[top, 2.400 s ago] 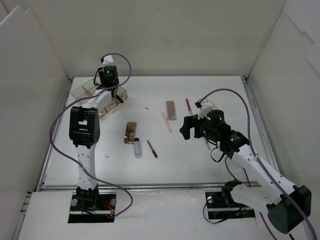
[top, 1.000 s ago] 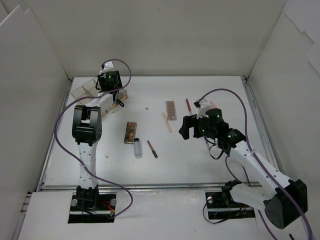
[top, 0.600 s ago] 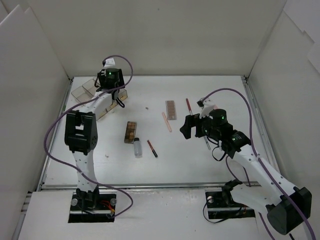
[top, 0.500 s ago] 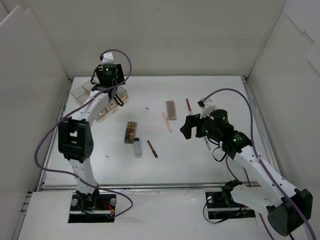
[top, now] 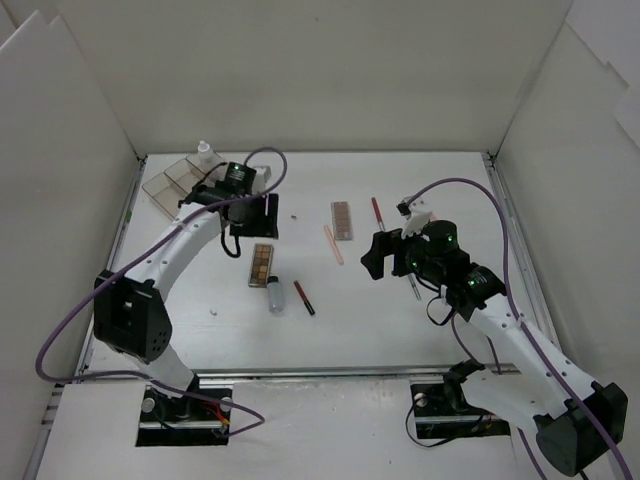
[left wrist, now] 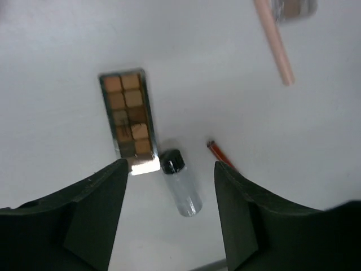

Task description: Organize the makeup

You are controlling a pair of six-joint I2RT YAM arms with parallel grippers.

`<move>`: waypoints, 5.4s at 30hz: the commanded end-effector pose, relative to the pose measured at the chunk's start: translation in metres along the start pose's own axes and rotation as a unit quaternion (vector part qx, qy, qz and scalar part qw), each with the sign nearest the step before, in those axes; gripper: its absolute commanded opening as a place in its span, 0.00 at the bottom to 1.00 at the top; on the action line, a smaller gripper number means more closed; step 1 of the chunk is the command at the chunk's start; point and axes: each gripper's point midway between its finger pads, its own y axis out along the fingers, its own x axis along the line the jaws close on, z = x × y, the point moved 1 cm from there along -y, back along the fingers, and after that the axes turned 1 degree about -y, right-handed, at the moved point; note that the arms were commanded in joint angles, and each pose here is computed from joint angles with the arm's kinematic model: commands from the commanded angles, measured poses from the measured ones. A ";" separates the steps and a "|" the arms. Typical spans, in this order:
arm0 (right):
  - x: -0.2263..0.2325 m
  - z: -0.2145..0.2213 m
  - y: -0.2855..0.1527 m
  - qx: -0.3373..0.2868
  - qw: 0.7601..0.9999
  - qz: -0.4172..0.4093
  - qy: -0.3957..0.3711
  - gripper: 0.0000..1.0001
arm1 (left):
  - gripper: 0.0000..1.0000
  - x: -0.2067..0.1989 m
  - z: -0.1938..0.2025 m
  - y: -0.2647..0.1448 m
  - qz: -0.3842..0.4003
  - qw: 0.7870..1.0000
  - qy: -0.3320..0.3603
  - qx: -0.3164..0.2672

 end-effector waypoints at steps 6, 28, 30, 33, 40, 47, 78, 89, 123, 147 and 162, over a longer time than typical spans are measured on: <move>0.009 -0.010 -0.006 -0.031 0.999 -0.019 -0.005 0.93 | 0.52 -0.015 0.094 0.027 0.051 0.980 -0.029 0.189; 0.010 0.005 -0.012 -0.031 0.999 -0.029 -0.009 0.94 | 0.47 -0.022 0.133 0.071 -0.010 0.964 -0.047 0.260; 0.010 0.005 -0.012 -0.029 0.999 -0.029 -0.009 0.94 | 0.47 -0.025 0.131 0.073 -0.011 0.965 -0.043 0.259; 0.011 0.006 -0.011 -0.028 0.999 -0.032 -0.009 0.94 | 0.46 -0.025 0.127 0.074 -0.016 0.965 -0.041 0.258; 0.010 0.006 -0.011 -0.029 0.999 -0.031 -0.009 0.94 | 0.37 -0.028 0.133 0.078 -0.013 0.961 -0.034 0.273; 0.009 0.008 -0.011 -0.028 0.999 -0.029 -0.008 0.94 | 0.38 -0.026 0.137 0.075 -0.013 0.958 -0.027 0.286; 0.006 -0.005 -0.012 -0.043 0.999 -0.015 -0.013 0.94 | 0.00 0.035 -0.160 -0.053 -0.174 0.930 -0.014 -0.325; 0.002 -0.008 -0.003 -0.029 0.999 -0.006 -0.024 0.94 | 0.00 0.091 -0.224 -0.023 -0.228 0.848 -0.071 -0.472; -0.021 0.006 0.005 0.000 1.000 0.026 -0.006 0.95 | 0.11 0.140 -0.222 0.087 -0.266 0.858 -0.067 -0.433; -0.016 0.008 -0.005 -0.011 1.000 0.016 0.000 0.95 | 0.48 0.152 -0.187 0.101 -0.290 0.874 -0.077 -0.382; -0.010 0.001 -0.013 -0.025 1.000 0.003 -0.001 0.95 | 0.65 0.121 -0.177 0.049 -0.282 0.888 -0.072 -0.357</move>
